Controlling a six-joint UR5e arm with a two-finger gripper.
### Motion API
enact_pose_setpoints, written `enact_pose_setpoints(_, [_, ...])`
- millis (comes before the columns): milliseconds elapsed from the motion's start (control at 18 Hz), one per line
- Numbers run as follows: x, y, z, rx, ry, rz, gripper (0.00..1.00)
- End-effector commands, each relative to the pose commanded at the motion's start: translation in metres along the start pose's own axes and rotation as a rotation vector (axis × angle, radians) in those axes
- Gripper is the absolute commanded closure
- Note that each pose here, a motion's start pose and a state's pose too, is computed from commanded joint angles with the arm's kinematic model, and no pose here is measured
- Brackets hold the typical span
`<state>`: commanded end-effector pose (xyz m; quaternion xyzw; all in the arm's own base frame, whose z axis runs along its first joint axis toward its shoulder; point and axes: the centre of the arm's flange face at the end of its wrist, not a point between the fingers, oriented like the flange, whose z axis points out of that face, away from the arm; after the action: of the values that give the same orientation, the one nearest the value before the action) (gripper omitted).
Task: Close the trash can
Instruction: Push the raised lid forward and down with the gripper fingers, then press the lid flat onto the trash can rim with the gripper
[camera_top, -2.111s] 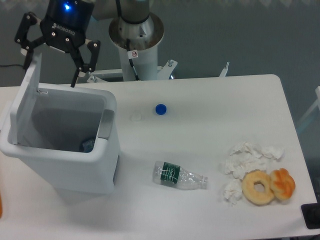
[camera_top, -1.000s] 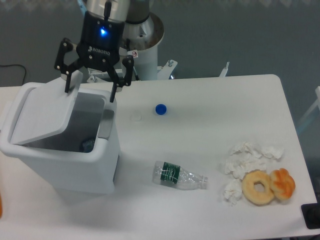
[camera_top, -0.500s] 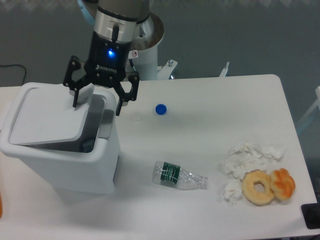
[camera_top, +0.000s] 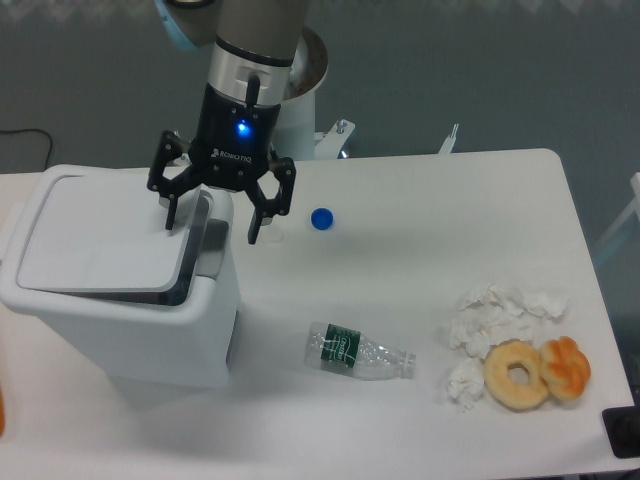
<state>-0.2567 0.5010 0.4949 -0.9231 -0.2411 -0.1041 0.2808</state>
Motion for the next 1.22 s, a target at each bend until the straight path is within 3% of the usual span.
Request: enact_pose_setpoints(1222, [-0.013, 0.005, 0.022, -0.045, -0.027, -0.019, 0.0])
